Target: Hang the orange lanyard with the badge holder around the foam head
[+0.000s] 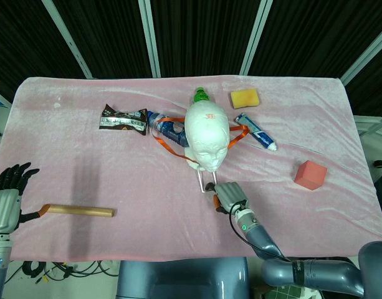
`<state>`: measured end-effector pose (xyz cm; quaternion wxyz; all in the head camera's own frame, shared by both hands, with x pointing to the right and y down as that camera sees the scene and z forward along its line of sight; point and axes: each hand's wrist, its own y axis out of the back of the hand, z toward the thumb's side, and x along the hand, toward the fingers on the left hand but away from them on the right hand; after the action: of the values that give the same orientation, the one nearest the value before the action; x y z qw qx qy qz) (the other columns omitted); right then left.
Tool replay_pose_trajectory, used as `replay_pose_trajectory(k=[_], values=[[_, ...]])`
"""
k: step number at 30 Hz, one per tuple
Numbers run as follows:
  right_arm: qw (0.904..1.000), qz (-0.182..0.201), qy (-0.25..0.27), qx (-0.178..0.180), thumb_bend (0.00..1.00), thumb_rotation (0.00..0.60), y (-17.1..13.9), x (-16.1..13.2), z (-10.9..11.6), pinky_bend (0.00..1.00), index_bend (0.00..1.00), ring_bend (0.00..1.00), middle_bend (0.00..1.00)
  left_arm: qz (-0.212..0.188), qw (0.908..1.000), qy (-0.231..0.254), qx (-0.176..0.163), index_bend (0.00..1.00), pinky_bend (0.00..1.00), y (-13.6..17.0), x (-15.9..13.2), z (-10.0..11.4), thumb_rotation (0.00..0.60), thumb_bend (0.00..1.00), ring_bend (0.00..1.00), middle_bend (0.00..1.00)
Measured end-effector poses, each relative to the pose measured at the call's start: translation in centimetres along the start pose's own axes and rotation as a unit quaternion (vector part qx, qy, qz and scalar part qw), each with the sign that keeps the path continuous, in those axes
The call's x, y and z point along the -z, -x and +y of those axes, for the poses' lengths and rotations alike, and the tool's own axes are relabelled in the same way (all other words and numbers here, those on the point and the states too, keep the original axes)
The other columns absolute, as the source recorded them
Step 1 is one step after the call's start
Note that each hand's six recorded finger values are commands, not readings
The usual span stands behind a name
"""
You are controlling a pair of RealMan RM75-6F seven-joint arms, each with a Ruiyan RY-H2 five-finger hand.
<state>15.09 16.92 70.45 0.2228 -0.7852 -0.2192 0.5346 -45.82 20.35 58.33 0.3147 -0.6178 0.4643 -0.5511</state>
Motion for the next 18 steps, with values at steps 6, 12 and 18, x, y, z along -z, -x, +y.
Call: replay_pose_trajectory(k=[6, 12, 18], values=[[1.0000, -0.003, 0.003, -0.004, 0.84, 0.600, 0.5, -0.2, -0.2, 0.88, 0.31, 0.95, 0.97, 0.003, 1.0000, -0.001, -0.003, 0.19, 0.00, 0.0, 0.1, 0.1, 0.600, 0.15, 0.00, 0.09], [1.0000, -0.002, 0.005, -0.008, 0.84, 0.600, 1.0, -0.6, -0.3, 0.88, 0.32, 0.96, 0.97, 0.007, 1.0000, 0.002, -0.007, 0.19, 0.00, 0.0, 0.1, 0.2, 0.600, 0.15, 0.00, 0.09], [0.9998, 0.001, 0.005, -0.022, 0.84, 0.600, 1.3, -1.0, -1.1, 0.88, 0.44, 0.96, 0.97, 0.012, 0.9999, 0.004, -0.009, 0.19, 0.00, 0.0, 0.2, 0.3, 0.600, 0.15, 0.00, 0.09]])
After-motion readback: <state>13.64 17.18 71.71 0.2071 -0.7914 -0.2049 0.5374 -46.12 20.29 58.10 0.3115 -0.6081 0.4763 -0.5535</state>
